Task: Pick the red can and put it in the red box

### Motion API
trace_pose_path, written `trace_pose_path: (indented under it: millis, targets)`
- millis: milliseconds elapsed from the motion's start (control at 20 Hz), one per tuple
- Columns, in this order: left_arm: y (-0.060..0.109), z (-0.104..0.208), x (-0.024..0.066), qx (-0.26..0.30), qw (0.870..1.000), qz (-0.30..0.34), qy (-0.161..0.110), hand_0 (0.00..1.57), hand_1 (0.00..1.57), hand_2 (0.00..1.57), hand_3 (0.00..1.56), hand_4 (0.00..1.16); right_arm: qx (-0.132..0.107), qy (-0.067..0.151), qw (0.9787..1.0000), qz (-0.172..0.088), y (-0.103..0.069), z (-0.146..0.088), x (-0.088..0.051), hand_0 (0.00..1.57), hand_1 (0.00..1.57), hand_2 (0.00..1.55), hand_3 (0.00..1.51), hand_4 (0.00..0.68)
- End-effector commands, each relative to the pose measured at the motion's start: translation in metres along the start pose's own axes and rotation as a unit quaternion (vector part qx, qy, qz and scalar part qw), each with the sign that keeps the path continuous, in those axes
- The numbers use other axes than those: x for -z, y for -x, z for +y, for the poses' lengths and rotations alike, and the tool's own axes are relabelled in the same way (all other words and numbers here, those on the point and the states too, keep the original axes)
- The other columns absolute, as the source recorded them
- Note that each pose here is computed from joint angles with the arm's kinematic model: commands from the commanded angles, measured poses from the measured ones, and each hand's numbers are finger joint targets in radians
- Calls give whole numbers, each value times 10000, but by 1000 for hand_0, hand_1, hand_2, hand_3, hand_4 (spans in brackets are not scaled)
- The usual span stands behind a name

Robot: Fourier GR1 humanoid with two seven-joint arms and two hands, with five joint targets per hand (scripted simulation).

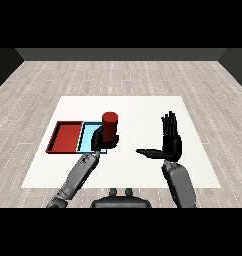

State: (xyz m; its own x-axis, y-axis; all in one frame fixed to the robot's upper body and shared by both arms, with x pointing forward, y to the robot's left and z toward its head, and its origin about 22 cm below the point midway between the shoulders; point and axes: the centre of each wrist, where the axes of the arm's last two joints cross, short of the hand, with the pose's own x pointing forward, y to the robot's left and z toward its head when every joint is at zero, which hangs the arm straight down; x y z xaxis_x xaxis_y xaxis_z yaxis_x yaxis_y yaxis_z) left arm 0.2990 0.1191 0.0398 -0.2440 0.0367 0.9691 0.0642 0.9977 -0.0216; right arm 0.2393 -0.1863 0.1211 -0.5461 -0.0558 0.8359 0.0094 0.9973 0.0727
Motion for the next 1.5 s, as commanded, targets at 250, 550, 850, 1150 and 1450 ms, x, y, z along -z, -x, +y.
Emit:
trace_pose_path:
  millis: [250,550,850,1150,1450]
  targets:
    - [-160,872,341,902,9927,175,-778,1571,1571,1571,1470,1120,-435,601,9969,244,154,-712,-161,0,0,0,0,0]
    - [-66,1693,441,1919,9677,753,-1449,1571,1571,1552,1472,1138,-627,572,9958,335,181,-737,-376,0,0,0,0,0]
    - [107,2511,258,2812,9226,1476,-2191,1571,1571,1552,1479,1061,-537,569,9952,594,280,-645,-496,0,0,0,0,0]
    - [288,2837,321,3018,8976,2107,-2425,1571,1571,1518,1439,1036,-696,400,9955,502,438,-695,-354,0,0,0,0,0]
    - [709,2568,241,3255,8764,2778,-2207,1398,1398,1344,1350,919,-965,275,9934,565,718,-523,-310,0,0,0,0,0]
